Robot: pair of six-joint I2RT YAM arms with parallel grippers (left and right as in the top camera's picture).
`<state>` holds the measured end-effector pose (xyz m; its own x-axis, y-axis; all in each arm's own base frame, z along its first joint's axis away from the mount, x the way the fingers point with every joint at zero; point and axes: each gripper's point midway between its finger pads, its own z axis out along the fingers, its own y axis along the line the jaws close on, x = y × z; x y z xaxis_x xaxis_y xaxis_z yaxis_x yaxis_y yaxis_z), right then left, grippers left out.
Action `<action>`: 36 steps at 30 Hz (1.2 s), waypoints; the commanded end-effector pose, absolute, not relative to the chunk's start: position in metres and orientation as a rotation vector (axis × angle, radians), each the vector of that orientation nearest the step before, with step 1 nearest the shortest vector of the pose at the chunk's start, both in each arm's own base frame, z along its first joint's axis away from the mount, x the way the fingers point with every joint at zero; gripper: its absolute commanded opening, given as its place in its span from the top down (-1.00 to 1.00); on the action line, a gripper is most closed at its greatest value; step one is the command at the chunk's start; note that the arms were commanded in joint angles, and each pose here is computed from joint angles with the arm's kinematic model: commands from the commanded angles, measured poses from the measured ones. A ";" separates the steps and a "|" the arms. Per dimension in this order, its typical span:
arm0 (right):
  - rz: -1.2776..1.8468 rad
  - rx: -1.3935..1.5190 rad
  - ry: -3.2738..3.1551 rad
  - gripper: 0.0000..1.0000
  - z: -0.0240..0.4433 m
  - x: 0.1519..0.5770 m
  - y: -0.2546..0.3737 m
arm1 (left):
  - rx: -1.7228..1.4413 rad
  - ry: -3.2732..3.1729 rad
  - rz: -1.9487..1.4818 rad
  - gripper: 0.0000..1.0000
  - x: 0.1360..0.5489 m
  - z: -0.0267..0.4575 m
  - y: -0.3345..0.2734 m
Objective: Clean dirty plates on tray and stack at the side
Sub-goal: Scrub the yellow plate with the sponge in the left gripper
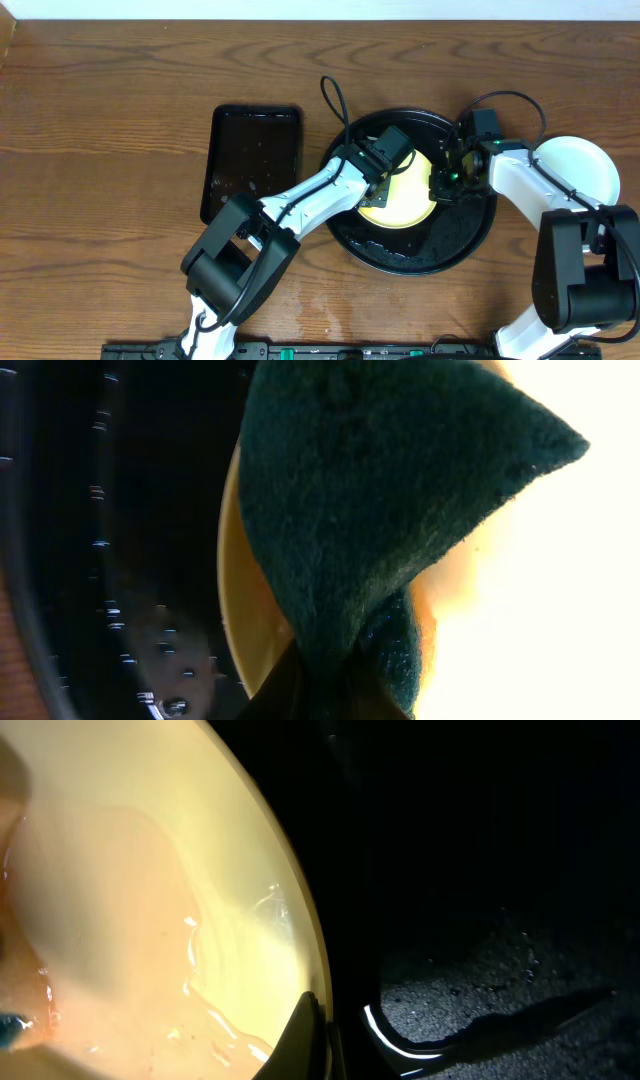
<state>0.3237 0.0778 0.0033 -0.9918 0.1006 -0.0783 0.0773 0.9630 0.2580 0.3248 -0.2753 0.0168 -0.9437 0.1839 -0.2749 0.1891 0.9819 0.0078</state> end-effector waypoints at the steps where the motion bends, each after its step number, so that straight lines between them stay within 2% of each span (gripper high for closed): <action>1: 0.307 0.145 3.067 0.98 -0.009 0.315 0.068 | 0.214 2.785 0.321 0.85 0.345 0.003 -0.217; 6: 0.295 0.134 3.067 0.97 -0.009 0.315 0.067 | 0.142 2.975 -0.265 0.85 0.318 -0.005 -0.286; 11: 0.296 0.133 3.067 0.97 -0.009 0.315 0.067 | 0.153 3.013 -0.830 0.85 0.296 0.015 -0.352; 14: 0.296 0.114 3.067 0.98 -0.009 0.315 0.067 | 0.223 3.003 -0.956 0.85 0.284 0.023 -0.371; 18: 0.295 0.111 3.067 0.98 -0.009 0.315 0.067 | 0.339 2.987 -0.953 0.85 0.273 0.023 -0.379; 20: 0.296 0.111 3.067 0.97 -0.009 0.315 0.067 | 0.373 2.976 -0.915 0.85 0.273 0.020 -0.378; 23: 0.295 0.112 3.071 0.98 -0.009 0.314 0.067 | 0.276 2.990 -0.651 0.85 0.290 0.005 -0.347; 28: 0.293 0.113 3.082 0.97 -0.009 0.312 0.066 | 0.117 2.970 -0.097 0.85 0.319 -0.011 -0.264; 32: 0.293 0.114 3.084 0.98 -0.010 0.311 0.066 | 0.040 2.870 0.309 0.85 0.340 -0.004 -0.199; 36: 0.292 0.114 3.084 0.98 -0.010 0.311 0.066 | 0.034 2.771 0.498 0.85 0.352 0.010 -0.176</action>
<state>0.3201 0.0808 0.0032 -0.9931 0.0999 -0.0613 0.0799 0.9594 0.2703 0.3210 -0.2690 0.0147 -0.9806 0.0663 -0.1843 0.0810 0.9940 -0.0733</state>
